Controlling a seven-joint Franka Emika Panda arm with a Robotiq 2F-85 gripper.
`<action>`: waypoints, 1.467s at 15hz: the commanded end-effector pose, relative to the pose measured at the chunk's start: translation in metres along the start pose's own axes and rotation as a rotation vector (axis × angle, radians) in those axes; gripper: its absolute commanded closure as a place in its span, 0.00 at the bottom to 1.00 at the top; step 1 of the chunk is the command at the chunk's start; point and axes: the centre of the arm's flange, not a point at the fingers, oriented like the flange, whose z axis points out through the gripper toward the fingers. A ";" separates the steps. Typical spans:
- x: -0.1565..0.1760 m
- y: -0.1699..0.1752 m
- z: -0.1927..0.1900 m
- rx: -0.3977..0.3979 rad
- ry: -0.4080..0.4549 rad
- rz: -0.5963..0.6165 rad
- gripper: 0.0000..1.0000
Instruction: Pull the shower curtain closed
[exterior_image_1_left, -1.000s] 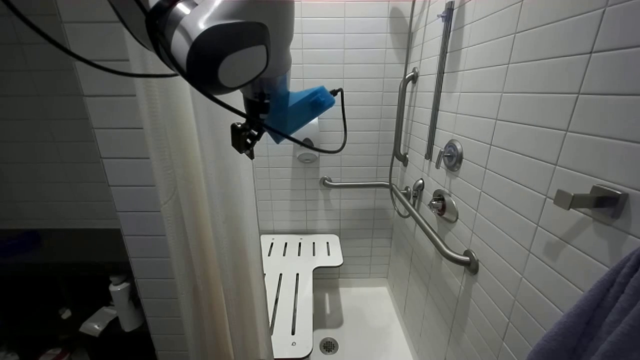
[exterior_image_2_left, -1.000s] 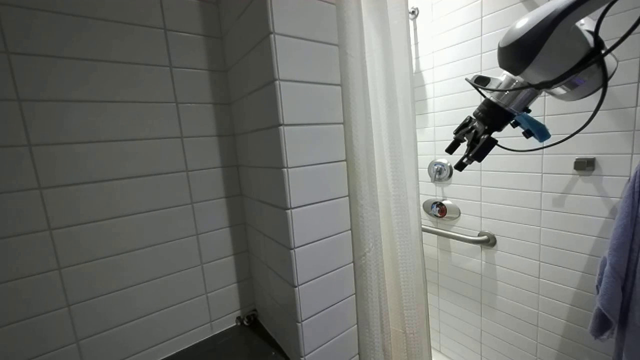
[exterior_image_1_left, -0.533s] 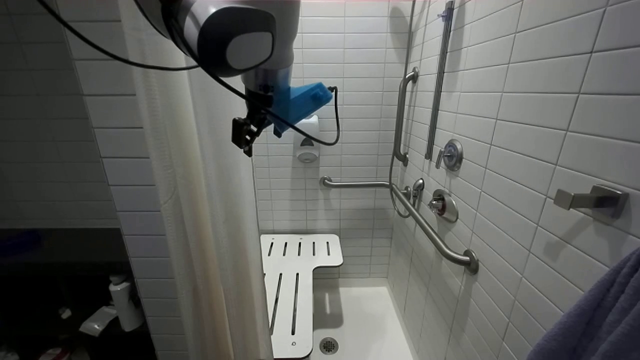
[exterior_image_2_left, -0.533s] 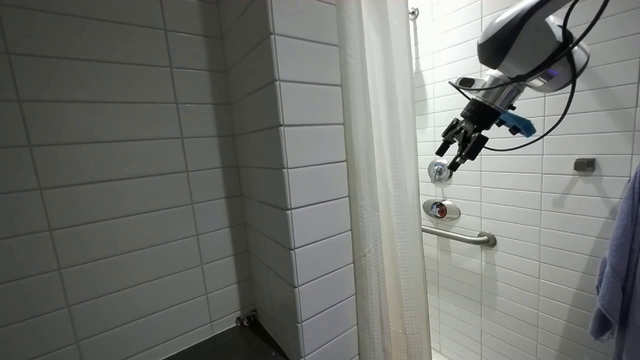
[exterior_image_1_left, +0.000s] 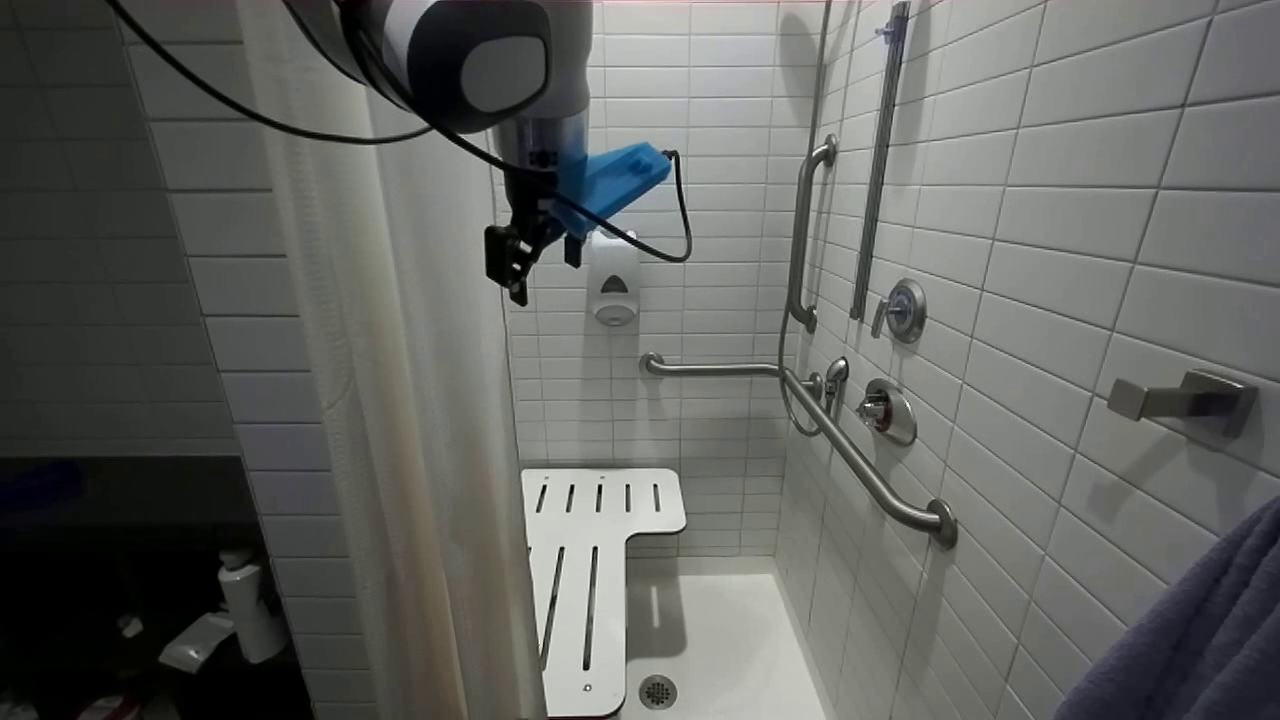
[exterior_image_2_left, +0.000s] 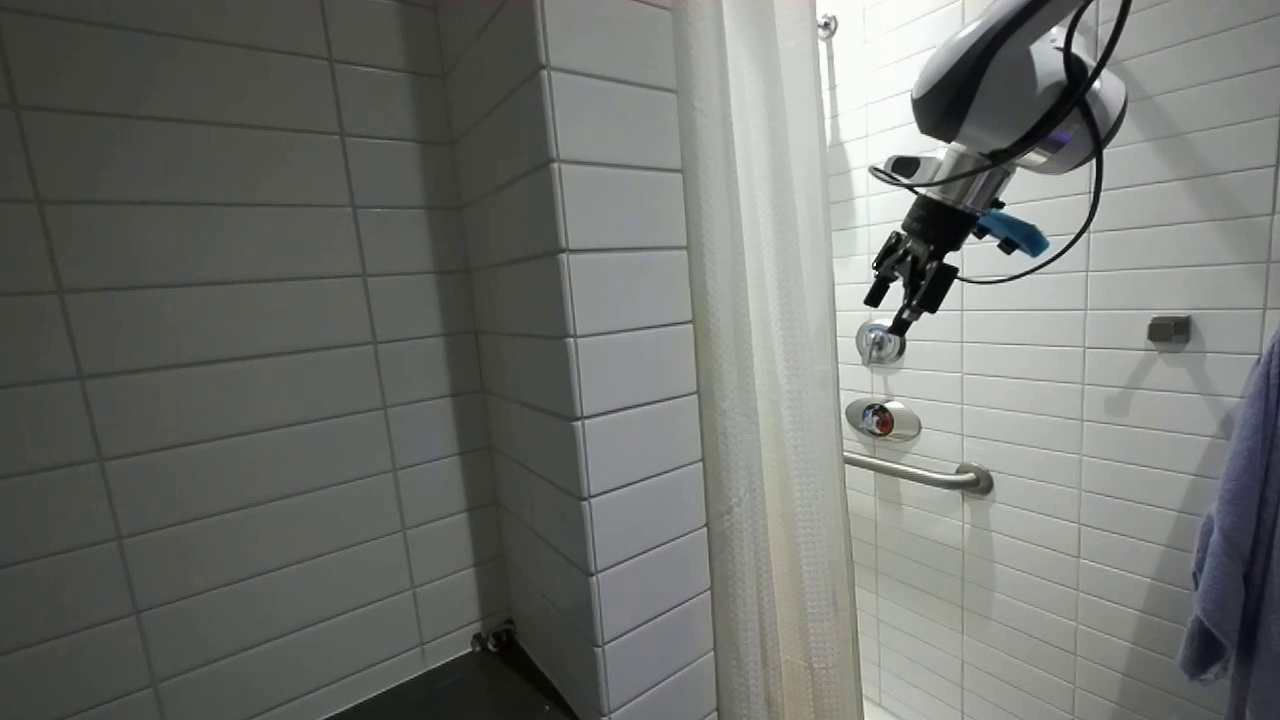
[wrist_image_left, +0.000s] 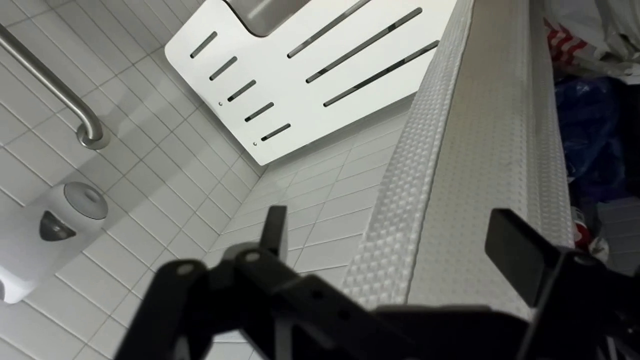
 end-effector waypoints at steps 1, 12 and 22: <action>0.022 0.015 -0.001 0.003 -0.066 -0.065 0.00; 0.093 0.020 -0.029 -0.097 -0.003 -0.271 0.00; 0.100 0.024 -0.042 -0.169 0.132 -0.257 0.00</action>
